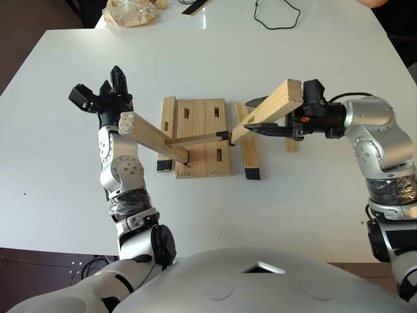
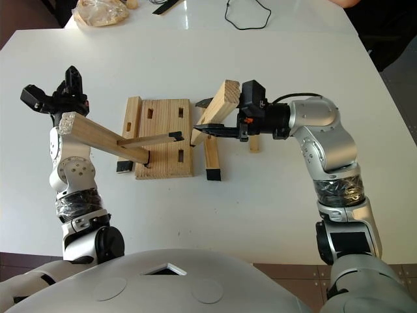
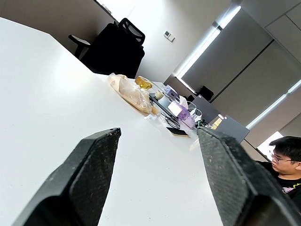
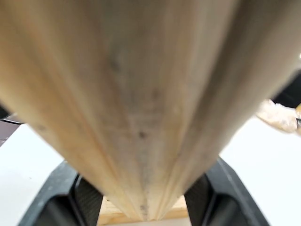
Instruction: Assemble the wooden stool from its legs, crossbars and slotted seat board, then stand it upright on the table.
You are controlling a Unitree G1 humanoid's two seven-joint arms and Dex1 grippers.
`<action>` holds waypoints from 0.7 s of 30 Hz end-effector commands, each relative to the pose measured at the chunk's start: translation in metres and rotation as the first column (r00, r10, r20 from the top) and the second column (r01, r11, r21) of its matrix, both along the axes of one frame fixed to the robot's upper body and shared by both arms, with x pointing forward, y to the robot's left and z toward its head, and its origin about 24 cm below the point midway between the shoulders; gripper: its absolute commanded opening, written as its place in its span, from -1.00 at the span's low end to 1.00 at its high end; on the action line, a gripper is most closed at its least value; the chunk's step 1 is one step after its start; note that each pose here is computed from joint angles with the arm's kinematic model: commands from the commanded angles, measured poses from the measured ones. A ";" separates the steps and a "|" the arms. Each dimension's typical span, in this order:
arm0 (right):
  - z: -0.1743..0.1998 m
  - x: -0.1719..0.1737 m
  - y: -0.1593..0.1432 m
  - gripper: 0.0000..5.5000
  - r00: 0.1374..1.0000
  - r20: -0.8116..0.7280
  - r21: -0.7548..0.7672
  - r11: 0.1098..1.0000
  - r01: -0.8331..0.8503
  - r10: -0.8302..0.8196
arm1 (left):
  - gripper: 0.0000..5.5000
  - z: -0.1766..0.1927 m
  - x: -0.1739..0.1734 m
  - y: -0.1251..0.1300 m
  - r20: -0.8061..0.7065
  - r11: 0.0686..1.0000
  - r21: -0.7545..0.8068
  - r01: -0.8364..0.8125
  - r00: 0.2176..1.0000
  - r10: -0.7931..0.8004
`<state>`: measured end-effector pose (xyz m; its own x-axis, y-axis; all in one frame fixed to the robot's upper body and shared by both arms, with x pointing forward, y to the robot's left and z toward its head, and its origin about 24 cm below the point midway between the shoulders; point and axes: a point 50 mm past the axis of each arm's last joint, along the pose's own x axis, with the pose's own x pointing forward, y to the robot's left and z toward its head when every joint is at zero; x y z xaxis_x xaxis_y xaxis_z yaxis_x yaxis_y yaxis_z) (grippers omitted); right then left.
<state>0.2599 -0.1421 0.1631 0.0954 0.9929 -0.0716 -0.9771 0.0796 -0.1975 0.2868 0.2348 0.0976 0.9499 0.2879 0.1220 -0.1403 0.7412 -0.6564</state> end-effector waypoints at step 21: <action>-0.044 -0.004 0.013 -0.26 0.978 -0.210 0.068 0.998 0.009 0.006 | 0.10 -0.010 0.007 -0.007 -0.010 1.000 -0.016 -0.001 1.000 0.001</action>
